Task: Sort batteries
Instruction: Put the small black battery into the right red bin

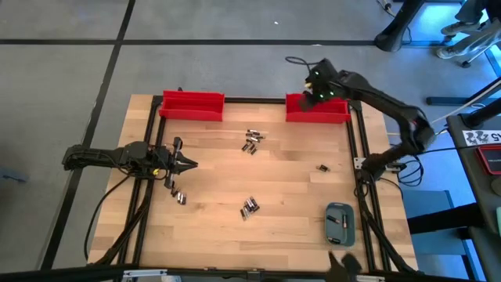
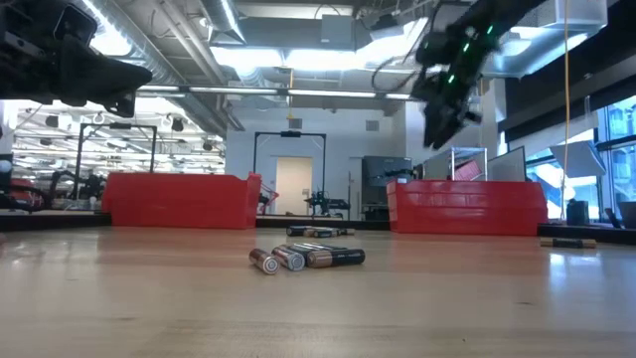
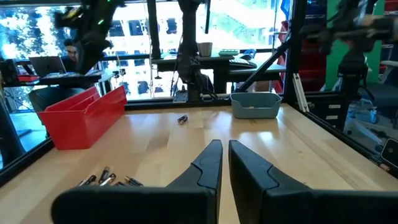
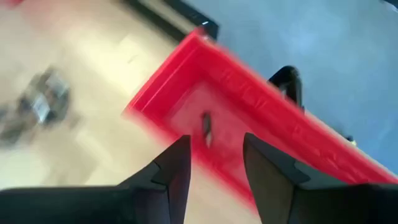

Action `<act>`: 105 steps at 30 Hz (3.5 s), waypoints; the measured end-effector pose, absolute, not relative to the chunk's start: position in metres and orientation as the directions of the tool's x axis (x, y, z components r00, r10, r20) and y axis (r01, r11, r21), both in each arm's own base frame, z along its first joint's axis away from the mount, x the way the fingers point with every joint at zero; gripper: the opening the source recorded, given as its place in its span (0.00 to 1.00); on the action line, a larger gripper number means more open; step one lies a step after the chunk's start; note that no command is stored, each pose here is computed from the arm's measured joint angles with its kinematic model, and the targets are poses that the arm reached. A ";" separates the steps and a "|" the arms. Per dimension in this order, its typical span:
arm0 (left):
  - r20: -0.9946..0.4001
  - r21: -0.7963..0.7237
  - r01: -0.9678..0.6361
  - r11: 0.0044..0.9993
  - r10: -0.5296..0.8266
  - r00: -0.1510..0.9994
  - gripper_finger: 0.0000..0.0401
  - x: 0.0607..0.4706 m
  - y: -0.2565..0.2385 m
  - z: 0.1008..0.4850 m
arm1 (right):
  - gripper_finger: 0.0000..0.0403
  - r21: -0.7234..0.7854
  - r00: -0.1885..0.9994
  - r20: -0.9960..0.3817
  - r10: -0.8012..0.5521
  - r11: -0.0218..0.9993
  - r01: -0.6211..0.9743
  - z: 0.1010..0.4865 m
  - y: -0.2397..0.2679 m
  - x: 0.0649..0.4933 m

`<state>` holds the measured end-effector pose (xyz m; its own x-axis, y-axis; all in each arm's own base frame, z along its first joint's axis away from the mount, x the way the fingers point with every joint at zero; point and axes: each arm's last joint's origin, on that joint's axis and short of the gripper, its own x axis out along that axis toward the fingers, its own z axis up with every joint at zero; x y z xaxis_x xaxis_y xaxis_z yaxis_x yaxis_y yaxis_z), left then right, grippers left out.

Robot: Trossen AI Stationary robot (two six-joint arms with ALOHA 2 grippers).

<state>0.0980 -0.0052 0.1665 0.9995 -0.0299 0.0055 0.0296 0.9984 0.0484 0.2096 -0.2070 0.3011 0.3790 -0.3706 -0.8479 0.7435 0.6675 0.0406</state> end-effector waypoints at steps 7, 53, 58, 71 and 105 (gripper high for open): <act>0.006 0.064 0.029 0.998 -0.030 1.000 0.05 0.098 -0.005 0.167 | 0.37 0.063 0.384 -0.912 -0.145 0.875 0.481 0.303 -0.107 0.199; 0.006 0.076 0.029 0.997 -0.030 1.000 0.05 0.098 -0.005 0.167 | 0.29 0.036 0.090 -0.996 -0.004 0.898 0.438 0.147 -0.032 0.182; 0.006 0.075 0.030 0.997 -0.030 1.000 0.05 0.098 -0.005 0.167 | 0.24 0.069 0.126 -0.992 0.015 0.898 0.434 0.145 -0.031 0.183; 0.006 0.056 0.030 0.998 -0.030 1.000 0.05 0.098 -0.005 0.167 | 0.04 0.094 0.240 -0.970 -0.033 0.861 0.500 0.141 -0.034 0.192; 0.006 0.050 0.030 0.998 -0.031 1.000 0.05 0.098 -0.005 0.167 | 0.09 0.236 0.369 -0.885 -0.285 0.410 0.881 0.209 -0.257 0.250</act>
